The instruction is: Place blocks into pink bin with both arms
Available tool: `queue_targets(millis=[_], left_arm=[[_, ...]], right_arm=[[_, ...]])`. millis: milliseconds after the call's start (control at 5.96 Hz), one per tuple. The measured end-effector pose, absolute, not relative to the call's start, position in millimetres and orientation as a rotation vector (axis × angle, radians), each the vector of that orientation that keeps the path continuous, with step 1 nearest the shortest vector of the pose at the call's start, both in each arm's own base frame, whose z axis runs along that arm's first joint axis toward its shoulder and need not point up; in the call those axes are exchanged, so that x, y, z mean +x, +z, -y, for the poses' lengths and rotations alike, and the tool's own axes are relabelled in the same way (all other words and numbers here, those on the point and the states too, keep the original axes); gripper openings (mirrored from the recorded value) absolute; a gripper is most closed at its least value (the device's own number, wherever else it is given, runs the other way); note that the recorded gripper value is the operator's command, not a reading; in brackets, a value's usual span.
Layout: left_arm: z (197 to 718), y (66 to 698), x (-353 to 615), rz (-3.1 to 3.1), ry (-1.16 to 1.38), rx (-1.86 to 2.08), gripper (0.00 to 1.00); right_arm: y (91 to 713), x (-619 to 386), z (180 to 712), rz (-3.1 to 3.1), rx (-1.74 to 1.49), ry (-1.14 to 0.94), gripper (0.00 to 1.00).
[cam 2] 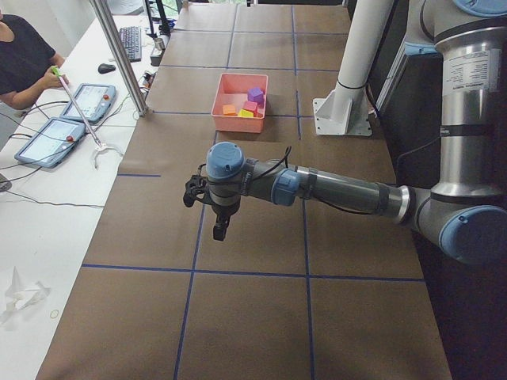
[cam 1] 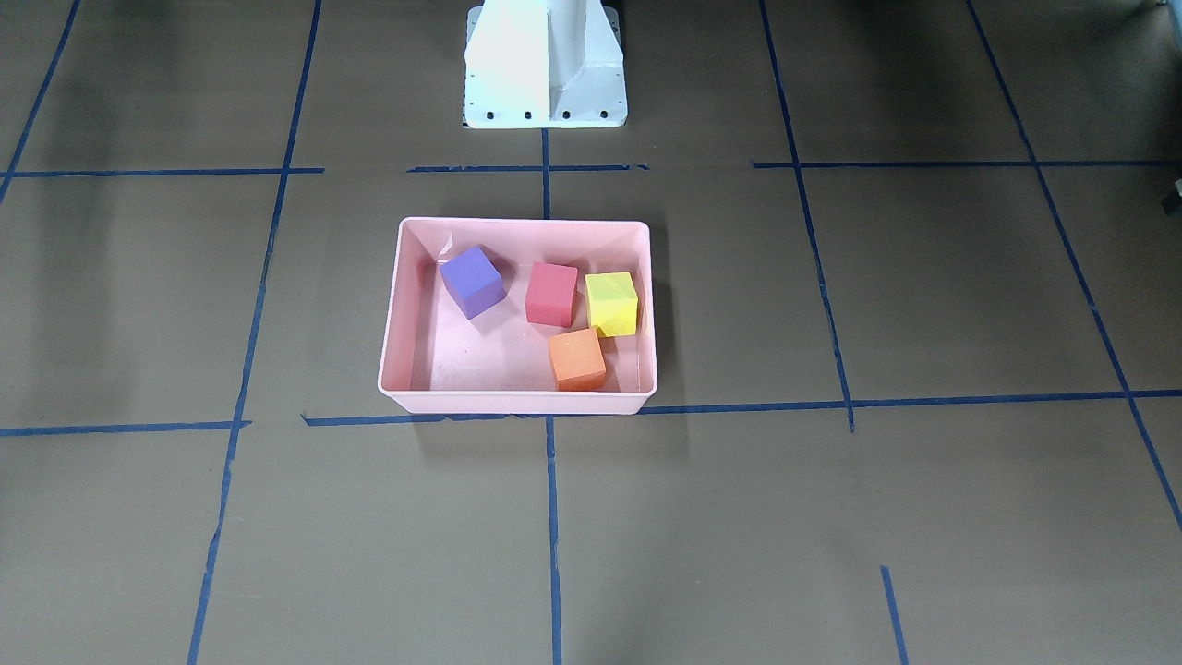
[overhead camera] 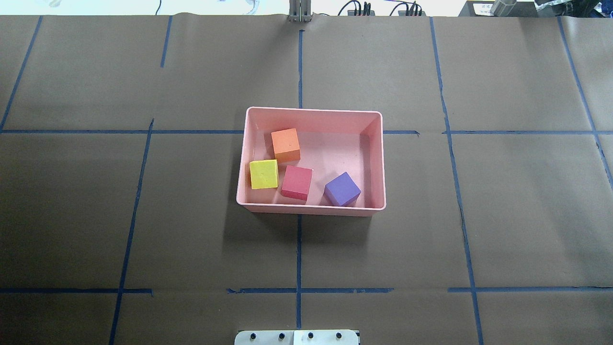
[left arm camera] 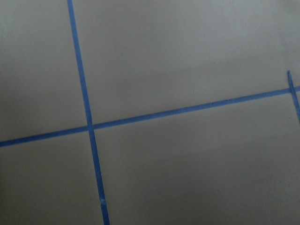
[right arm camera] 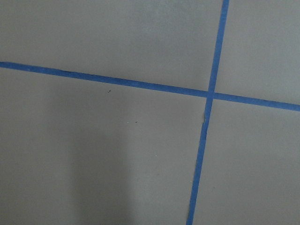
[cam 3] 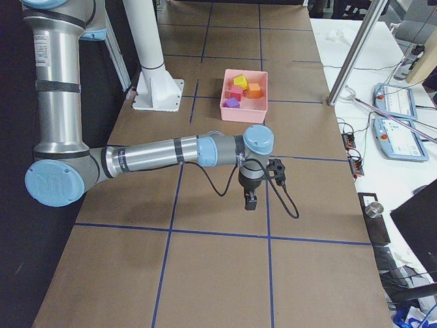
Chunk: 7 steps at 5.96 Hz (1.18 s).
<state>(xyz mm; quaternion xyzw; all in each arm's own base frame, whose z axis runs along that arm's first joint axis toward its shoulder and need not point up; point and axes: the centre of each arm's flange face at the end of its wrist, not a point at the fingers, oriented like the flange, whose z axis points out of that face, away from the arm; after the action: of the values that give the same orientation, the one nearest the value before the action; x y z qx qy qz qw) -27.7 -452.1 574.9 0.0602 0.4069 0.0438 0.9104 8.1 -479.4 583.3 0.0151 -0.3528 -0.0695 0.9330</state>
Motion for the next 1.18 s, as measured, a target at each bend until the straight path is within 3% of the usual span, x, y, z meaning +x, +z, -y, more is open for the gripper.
queue_targets(millis=[336, 1175], left_arm=[[465.1, 600.1, -35.6, -0.723, 0.063, 0.09, 1.0], [507.8, 597.6, -29.4, -0.728, 0.058, 0.044, 1.0]], right_arm=[[601.1, 15.6, 468.3, 0.684, 0.016, -0.153, 1.0], [578.4, 31.6, 455.3, 0.684, 0.065, -0.127, 1.0]])
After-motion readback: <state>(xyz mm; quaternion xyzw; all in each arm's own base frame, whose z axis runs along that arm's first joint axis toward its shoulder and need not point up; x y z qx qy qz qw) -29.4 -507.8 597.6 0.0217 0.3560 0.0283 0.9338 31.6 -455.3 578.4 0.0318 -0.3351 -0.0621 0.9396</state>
